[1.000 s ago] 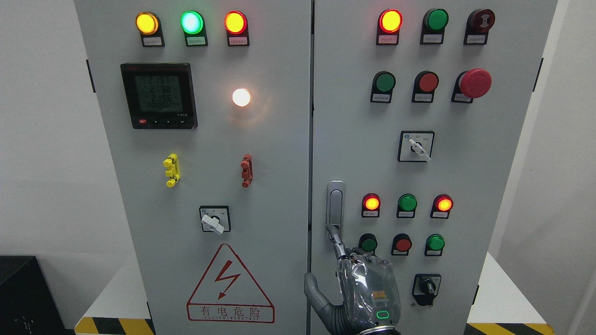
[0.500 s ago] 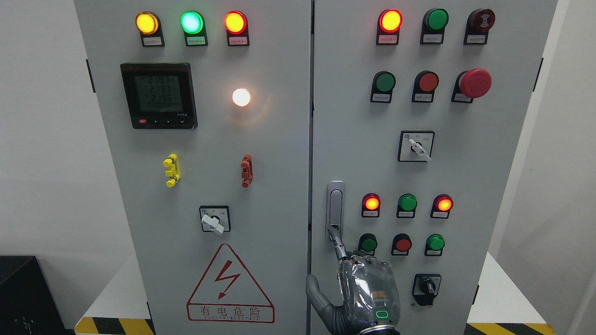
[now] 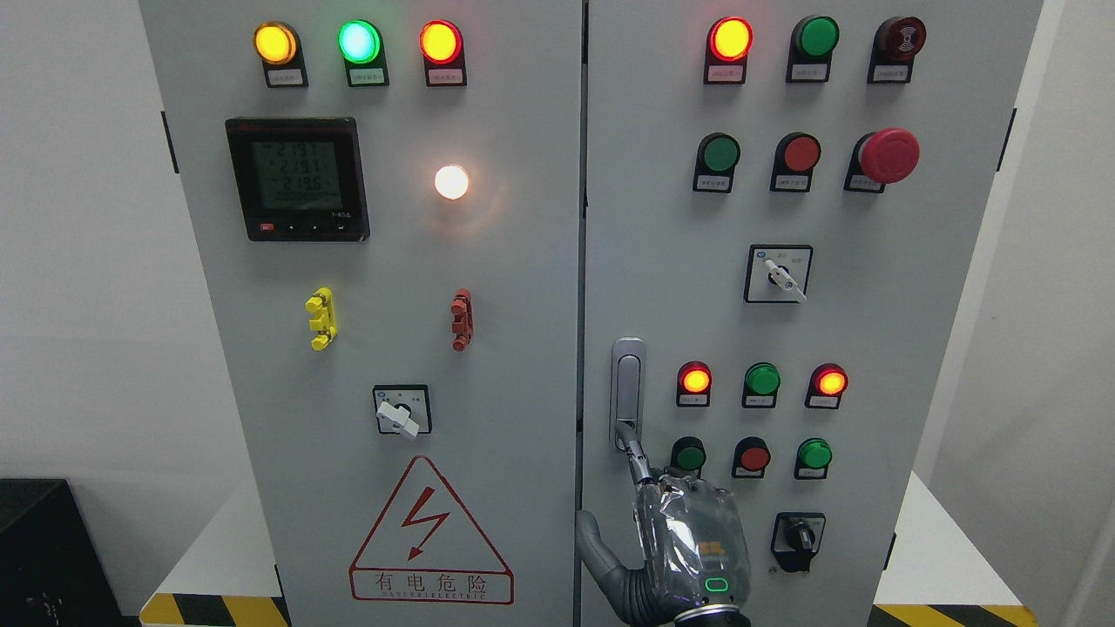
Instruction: Release door handle
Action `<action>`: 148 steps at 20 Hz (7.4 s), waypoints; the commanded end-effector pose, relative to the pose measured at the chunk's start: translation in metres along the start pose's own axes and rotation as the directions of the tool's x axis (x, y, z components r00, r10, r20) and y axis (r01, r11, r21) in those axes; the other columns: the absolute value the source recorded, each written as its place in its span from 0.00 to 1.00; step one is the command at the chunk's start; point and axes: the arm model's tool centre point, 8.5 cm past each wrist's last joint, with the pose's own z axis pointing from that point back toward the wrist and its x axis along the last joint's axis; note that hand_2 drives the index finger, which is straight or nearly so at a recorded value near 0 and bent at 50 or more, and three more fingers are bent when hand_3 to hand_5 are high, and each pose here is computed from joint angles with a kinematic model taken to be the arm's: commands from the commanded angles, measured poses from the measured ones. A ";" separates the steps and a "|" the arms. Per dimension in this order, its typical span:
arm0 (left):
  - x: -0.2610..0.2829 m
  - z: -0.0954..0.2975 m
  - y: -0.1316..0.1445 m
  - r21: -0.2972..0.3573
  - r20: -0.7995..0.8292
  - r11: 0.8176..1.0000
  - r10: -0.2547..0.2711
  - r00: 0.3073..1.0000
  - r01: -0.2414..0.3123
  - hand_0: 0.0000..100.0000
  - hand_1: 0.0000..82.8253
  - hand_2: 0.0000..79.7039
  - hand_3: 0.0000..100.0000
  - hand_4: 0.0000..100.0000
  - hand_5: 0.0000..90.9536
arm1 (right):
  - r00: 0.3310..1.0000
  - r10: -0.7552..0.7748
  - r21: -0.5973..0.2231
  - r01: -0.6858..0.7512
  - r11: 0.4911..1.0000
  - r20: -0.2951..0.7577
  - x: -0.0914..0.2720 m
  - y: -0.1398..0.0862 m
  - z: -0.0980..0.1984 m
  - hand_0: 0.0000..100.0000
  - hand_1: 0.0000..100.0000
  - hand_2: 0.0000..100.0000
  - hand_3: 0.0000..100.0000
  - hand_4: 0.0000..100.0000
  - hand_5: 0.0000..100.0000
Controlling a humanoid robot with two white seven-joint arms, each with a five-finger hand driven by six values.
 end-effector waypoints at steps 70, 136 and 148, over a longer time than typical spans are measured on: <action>0.000 0.000 0.001 0.000 -0.001 1.000 0.000 1.000 0.000 0.00 0.00 0.05 0.10 0.00 0.00 | 1.000 0.007 0.091 -0.005 0.996 -0.021 -0.007 0.017 0.002 0.41 0.26 0.00 0.77 0.70 0.72; 0.000 0.000 0.001 0.000 -0.001 1.000 0.000 1.000 0.000 0.00 0.00 0.05 0.11 0.00 0.00 | 1.000 -0.007 0.071 0.008 0.997 -0.017 -0.007 0.011 0.005 0.40 0.25 0.00 0.77 0.71 0.72; 0.000 0.000 0.000 -0.001 -0.001 1.000 0.000 1.000 0.000 0.00 0.00 0.05 0.11 0.01 0.00 | 1.000 -0.015 0.033 0.015 0.999 -0.009 -0.004 -0.001 0.005 0.40 0.25 0.00 0.75 0.70 0.72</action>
